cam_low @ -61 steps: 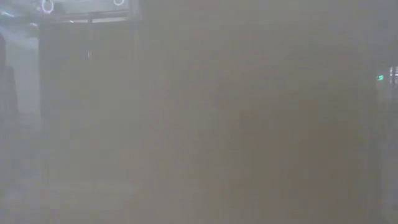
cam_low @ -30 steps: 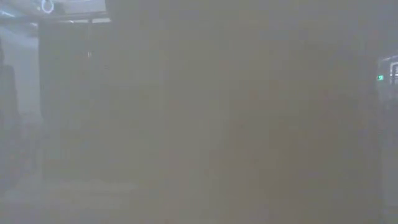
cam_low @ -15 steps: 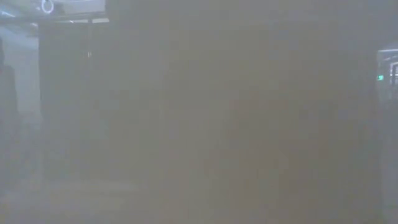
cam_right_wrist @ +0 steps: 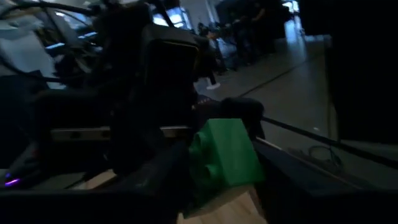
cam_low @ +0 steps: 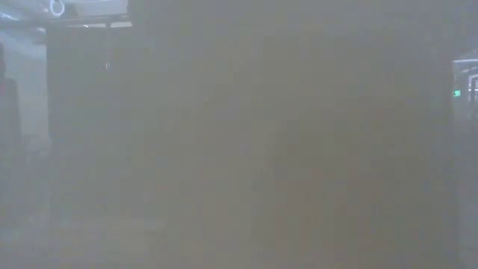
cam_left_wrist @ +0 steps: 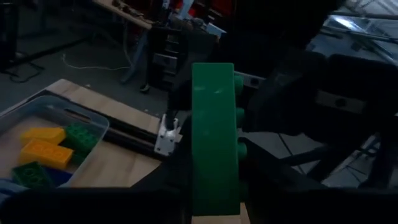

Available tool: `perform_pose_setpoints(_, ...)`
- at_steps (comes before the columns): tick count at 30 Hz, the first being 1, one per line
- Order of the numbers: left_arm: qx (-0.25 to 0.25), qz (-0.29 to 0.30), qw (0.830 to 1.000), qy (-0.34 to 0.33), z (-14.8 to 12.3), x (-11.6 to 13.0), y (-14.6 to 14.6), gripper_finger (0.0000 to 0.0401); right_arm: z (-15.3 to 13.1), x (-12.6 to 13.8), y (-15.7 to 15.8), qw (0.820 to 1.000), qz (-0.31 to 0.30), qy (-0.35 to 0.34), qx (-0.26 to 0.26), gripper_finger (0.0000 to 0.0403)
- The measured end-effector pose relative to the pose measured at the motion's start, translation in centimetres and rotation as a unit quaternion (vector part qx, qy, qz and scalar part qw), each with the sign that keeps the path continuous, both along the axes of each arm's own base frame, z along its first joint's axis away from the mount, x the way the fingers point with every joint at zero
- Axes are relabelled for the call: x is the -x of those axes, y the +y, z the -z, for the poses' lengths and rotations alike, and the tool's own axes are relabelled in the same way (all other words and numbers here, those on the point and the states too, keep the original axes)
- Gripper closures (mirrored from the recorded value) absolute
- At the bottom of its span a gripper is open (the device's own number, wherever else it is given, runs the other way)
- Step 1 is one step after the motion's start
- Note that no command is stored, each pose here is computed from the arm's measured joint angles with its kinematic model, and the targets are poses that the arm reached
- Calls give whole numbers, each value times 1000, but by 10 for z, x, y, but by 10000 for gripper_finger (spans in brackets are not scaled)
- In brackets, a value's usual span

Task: Sort blocks by size
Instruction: Put the large green game piece into the transparent bin

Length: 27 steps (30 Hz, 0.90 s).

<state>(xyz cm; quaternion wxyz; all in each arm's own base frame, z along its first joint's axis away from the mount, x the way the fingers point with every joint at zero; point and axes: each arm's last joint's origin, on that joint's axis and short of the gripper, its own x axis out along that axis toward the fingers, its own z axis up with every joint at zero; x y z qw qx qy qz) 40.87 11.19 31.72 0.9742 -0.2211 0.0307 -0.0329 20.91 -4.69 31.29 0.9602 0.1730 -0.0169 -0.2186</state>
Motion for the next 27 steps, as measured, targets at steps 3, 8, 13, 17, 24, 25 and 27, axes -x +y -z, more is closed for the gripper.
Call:
perform_pose_setpoints(3, -3, 11, 1000, -7, -2, 0, -1, 287, -2, -1, 1, 1000, -19, -7, 11, 270)
perform_pose_setpoints(8, -1, 10, 1000, -1, -1, 0, -1, 257, -3, -1, 2, 999, -34, -9, 19, 287)
perform_pose_setpoints(13, -2, -5, 1000, 3, 1, 0, 3, 203, -2, -2, 1, 999, -31, -5, 21, 291)
perform_pose_setpoints(17, -19, -20, 1000, -7, -1, 4, 16, 165, -3, 0, -3, 1000, -20, -6, 22, 289)
perform_pose_setpoints(24, -39, -42, 998, -13, -2, 16, 48, 149, -2, 4, -16, 1000, 15, -4, 21, 288)
perform_pose_setpoints(25, -49, -44, 998, -13, -2, 18, 52, 149, -2, 5, -19, 1000, 21, -2, 20, 288)
perform_pose_setpoints(27, -69, -55, 996, -13, -2, 21, 59, 150, -1, 6, -24, 999, 28, 2, 18, 288)
